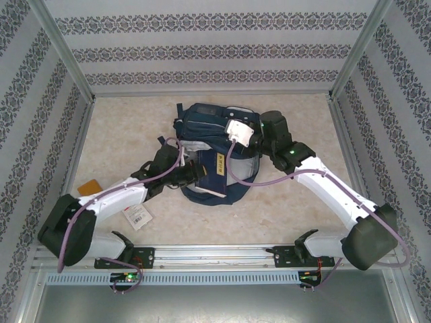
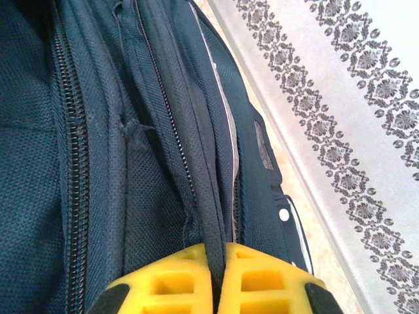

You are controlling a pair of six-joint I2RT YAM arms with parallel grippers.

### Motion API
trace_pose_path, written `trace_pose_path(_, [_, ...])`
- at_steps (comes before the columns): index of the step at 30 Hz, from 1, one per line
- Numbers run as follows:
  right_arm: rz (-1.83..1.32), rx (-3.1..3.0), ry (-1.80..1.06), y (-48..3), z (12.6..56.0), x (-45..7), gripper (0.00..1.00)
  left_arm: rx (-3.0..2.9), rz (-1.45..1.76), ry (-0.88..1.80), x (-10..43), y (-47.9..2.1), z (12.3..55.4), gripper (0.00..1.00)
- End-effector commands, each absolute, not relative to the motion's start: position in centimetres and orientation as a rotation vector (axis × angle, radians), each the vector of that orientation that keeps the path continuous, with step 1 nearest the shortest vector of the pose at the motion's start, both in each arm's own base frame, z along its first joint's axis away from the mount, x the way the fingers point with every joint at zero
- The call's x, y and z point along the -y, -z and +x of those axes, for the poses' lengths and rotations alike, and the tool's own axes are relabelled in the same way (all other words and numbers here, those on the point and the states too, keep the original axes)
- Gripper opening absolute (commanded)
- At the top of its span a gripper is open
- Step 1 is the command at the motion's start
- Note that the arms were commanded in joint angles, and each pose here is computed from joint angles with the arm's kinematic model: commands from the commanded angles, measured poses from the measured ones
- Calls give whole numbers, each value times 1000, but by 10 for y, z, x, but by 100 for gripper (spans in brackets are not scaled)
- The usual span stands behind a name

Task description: Pack the student bag

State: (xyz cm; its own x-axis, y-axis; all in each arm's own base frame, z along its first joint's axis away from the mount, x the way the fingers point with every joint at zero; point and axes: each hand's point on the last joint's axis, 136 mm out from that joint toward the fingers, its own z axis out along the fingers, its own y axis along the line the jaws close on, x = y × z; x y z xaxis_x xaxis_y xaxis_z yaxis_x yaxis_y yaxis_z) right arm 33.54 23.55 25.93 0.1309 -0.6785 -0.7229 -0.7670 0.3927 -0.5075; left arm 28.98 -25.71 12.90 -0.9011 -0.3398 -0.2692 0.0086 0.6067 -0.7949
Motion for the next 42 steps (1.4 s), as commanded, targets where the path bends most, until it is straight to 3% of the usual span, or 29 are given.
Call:
trace_pose_path(1, [-1357,-1350,-204,-302,308,-261,0,-2231,-182,1228,271,-171,329,0])
trace_pose_path(6, [-1454,-1319,-196,-292,292,-268,0,-2186,-194,1147,265,-166,357,0])
trace_pose_path(13, [-1517,-1306,-199,-277,280,-267,0,-2098,-95,1261,272,-185,375,1])
trace_pose_path(20, [-1537,-1306,-199,-268,279,-268,0,-2322,-117,1023,261,-126,394,7])
trace_pose_path(21, [-1541,-1306,-195,-266,279,-268,0,-2354,-121,980,257,-118,395,11])
trace_pose_path(24, [-1549,-1315,-171,-259,283,-267,0,-2450,-114,845,245,-106,395,37])
trace_pose_path(28, [-1541,-1340,-138,-252,292,-262,0,-2506,-103,716,217,-108,381,50])
trace_pose_path(31, [-1528,-1358,-110,-250,300,-256,0,-2529,-87,683,192,-114,359,54])
trace_pose_path(36, [-1516,-1386,-107,-248,308,-250,0,-2633,60,641,169,-118,307,55])
trace_pose_path(42, [-1552,-1407,-182,-244,302,-247,0,-2520,321,858,182,-160,254,55])
